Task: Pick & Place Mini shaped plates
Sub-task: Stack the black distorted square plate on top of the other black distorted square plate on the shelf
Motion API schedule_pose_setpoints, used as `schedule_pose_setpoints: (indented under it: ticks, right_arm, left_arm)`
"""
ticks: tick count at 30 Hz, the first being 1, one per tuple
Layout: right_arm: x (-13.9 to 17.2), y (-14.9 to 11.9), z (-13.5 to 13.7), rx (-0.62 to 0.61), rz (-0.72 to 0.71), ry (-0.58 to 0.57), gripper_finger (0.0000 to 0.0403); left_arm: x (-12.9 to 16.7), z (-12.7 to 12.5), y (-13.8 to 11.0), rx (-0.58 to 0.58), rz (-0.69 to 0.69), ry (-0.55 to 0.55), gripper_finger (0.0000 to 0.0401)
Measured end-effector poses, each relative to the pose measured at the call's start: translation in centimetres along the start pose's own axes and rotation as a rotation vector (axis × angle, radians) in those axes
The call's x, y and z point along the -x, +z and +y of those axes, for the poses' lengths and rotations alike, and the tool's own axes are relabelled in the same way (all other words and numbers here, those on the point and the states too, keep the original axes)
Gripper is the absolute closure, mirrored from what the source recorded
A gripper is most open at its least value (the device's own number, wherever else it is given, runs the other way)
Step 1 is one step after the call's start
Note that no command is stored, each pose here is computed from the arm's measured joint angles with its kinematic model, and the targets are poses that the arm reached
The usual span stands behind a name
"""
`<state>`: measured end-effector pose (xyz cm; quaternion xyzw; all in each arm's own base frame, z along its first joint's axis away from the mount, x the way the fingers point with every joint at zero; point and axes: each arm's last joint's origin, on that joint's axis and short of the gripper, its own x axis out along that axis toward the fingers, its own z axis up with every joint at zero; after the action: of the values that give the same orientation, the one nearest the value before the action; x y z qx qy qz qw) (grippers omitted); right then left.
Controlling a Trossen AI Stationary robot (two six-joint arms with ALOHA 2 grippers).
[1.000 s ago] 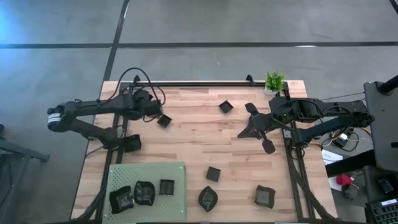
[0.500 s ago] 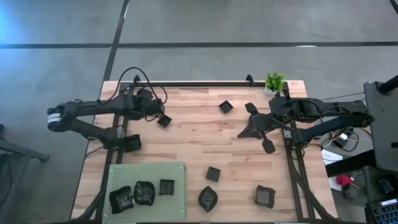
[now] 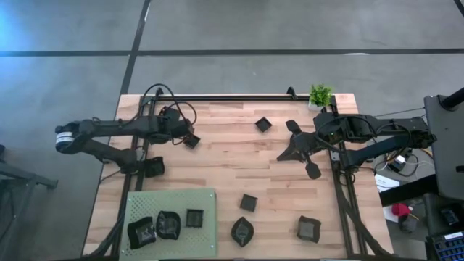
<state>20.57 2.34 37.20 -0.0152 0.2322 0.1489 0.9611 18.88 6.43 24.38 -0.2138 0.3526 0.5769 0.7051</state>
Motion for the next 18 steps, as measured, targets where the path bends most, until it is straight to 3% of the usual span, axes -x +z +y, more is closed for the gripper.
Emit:
schedule_pose_setpoints:
  ticks: [18]
  right_arm:
    - [0.0, 0.0, 0.0, 0.027, 0.000, -0.001, 0.0394]
  left_arm:
    - [-5.5, 2.2, -0.5, 0.087, 0.005, 0.074, 0.0291]
